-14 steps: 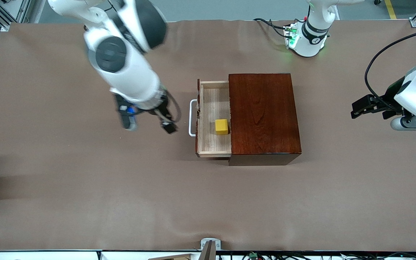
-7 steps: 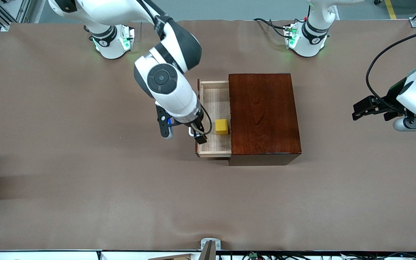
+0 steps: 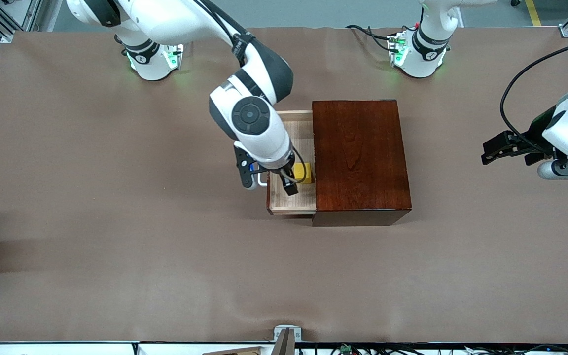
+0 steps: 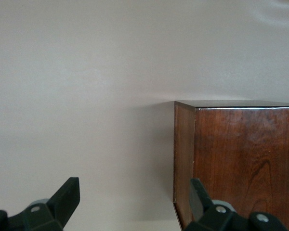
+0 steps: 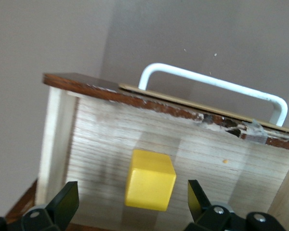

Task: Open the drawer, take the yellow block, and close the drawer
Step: 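Reach the right gripper into the open drawer toward the yellow cube, then grasp the yellow cube with the right gripper and lift it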

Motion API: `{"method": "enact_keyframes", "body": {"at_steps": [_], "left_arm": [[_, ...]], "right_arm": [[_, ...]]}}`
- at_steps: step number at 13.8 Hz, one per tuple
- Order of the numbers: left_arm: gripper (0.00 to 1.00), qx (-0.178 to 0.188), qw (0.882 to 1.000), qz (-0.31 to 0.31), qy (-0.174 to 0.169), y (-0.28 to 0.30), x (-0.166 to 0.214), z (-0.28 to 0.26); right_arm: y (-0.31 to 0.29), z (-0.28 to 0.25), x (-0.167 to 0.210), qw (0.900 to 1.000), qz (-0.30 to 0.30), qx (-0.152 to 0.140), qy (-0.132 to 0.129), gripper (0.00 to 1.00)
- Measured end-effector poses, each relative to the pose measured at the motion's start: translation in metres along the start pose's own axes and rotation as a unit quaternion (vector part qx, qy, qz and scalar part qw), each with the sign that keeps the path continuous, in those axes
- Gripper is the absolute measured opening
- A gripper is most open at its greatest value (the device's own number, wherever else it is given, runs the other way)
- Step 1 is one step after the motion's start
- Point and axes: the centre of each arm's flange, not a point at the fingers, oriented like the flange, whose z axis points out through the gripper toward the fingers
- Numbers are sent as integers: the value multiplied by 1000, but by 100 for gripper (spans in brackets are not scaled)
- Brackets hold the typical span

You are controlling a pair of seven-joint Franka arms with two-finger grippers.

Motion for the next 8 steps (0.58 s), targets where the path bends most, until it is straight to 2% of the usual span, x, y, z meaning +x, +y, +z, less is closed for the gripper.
{"method": "enact_keyframes", "body": {"at_steps": [8], "left_arm": [[100,6,1000,2,1,1,0,-1]], "right_arm": [[7,54,-20,1000,-4,-6,5,100]]}}
